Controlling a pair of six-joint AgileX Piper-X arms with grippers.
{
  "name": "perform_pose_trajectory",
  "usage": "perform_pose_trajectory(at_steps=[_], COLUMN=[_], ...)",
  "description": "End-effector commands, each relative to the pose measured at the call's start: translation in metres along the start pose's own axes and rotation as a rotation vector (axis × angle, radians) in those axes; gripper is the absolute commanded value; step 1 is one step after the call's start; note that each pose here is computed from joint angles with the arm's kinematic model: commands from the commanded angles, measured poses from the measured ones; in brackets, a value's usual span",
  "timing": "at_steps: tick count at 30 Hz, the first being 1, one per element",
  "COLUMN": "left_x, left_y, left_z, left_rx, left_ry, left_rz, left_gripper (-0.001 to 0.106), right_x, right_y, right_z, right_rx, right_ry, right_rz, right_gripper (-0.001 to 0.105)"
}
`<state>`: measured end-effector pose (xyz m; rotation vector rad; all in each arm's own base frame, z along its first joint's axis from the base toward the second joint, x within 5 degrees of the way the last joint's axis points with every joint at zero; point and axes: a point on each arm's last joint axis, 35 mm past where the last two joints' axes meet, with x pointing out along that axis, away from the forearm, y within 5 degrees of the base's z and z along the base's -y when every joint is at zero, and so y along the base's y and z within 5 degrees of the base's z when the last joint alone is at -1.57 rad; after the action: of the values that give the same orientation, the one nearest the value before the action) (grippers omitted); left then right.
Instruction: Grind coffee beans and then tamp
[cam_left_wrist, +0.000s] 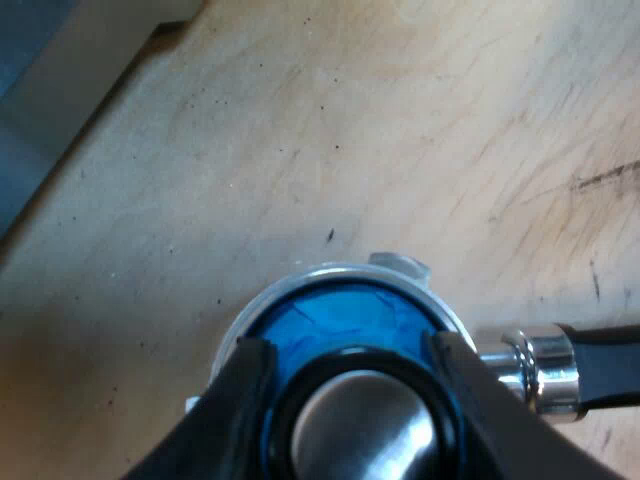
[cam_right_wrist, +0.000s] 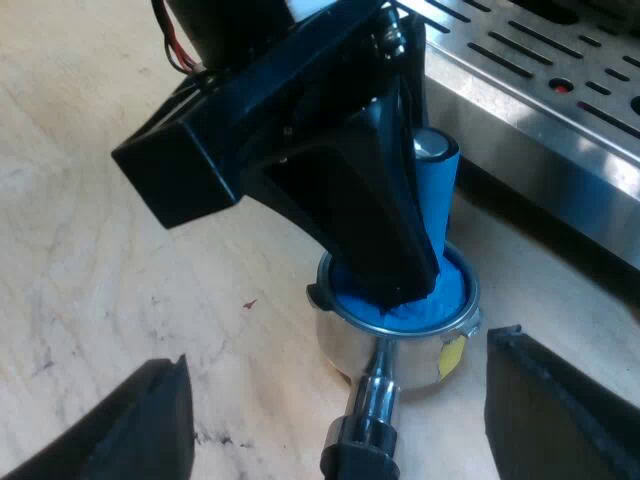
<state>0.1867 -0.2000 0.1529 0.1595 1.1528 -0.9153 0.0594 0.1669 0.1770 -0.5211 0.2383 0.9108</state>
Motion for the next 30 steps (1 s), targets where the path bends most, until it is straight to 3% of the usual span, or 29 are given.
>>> perform_pose_trajectory(at_steps=[1, 11, 18, 30], left_x=[0.018, 0.005, -0.021, -0.065], left_y=[0.013, 0.004, -0.007, -0.022], left_z=[-0.042, -0.005, 0.02, 0.027], left_rx=[-0.07, -0.055, -0.019, 0.018], left_ry=[0.254, 0.203, 0.077, -0.061], left_rz=[0.108, 0.107, 0.13, 0.114], left_gripper=[0.0, 0.0, 0.0, 0.0], right_x=[-0.001, -0.001, -0.001, -0.001], right_y=[-0.001, -0.001, -0.001, 0.0], right_z=[0.004, 0.004, 0.004, 0.008], right_rx=[0.004, 0.004, 0.004, 0.007], right_ry=[-0.026, -0.026, -0.026, -0.056], right_rz=[0.003, 0.003, 0.003, 0.025], right_gripper=[0.063, 0.063, 0.063, 0.063])
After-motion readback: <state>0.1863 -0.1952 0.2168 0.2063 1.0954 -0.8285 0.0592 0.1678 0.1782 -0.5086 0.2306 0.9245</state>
